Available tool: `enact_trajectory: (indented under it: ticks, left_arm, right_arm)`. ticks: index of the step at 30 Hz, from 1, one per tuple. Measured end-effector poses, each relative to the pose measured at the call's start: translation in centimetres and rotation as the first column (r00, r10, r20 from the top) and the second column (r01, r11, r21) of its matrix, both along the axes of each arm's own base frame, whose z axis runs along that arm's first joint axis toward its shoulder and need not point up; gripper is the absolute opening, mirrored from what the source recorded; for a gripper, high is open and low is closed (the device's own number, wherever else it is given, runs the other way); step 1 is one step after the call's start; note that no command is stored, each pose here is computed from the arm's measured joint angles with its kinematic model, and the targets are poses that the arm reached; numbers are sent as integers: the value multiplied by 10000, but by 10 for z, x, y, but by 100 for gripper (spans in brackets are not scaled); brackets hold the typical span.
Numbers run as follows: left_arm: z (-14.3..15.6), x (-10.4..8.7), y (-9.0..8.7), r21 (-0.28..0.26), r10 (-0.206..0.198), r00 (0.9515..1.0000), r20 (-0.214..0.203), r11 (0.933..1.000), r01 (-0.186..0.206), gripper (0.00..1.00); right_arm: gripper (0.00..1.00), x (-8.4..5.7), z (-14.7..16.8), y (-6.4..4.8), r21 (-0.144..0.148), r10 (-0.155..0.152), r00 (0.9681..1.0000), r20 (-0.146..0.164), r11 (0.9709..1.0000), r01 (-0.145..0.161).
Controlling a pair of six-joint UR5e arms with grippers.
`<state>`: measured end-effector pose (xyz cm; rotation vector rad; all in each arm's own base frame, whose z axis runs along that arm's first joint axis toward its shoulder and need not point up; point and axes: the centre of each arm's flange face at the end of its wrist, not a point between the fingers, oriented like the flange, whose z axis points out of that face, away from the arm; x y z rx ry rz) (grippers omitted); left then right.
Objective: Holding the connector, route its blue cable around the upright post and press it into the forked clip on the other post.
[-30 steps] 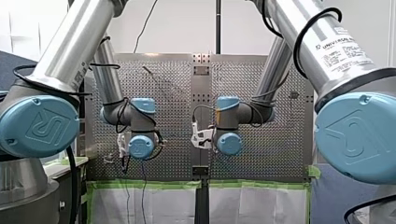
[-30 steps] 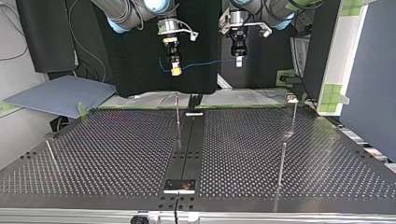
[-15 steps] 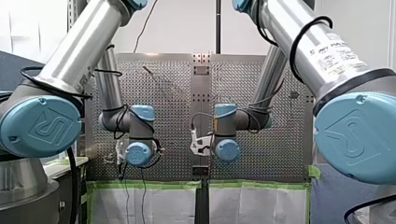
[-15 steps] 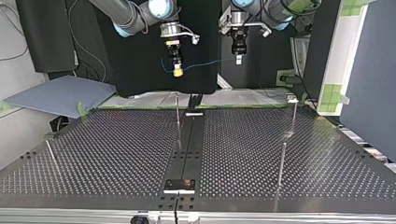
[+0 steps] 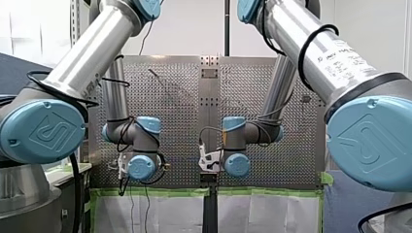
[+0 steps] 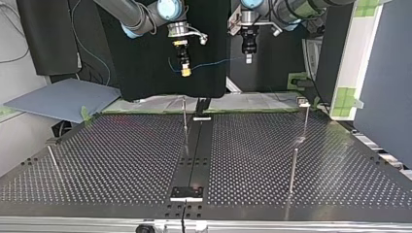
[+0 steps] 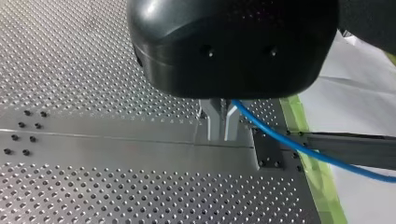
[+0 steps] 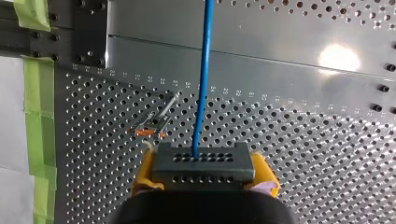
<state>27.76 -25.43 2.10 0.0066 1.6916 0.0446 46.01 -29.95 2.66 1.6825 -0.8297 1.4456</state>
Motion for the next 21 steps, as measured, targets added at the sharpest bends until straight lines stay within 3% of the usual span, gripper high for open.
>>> enact_trajectory:
  ticks: [3, 6, 14, 21]
  left_arm:
    - [4, 4, 0, -127, 172, 9997, 150, 9998, -170, 8]
    - [11, 6, 0, -294, 346, 9991, 241, 9990, -339, 8]
    - [32, 10, 4, -559, 640, 9975, 298, 9965, -623, 8]
    - [51, 13, 8, -546, 951, 9949, 331, 9942, -932, 8]
  right_arm:
    - [0, 3, 1, 1, 12, 36, 10000, 49, 10000, -36]
    - [0, 10, 11, 0, 4, 64, 9996, 289, 10000, -64]
    - [0, 18, 46, 1, 275, 215, 9951, 963, 9993, -243]
    - [0, 16, 74, 0, 363, 199, 9934, 1128, 9991, -241]
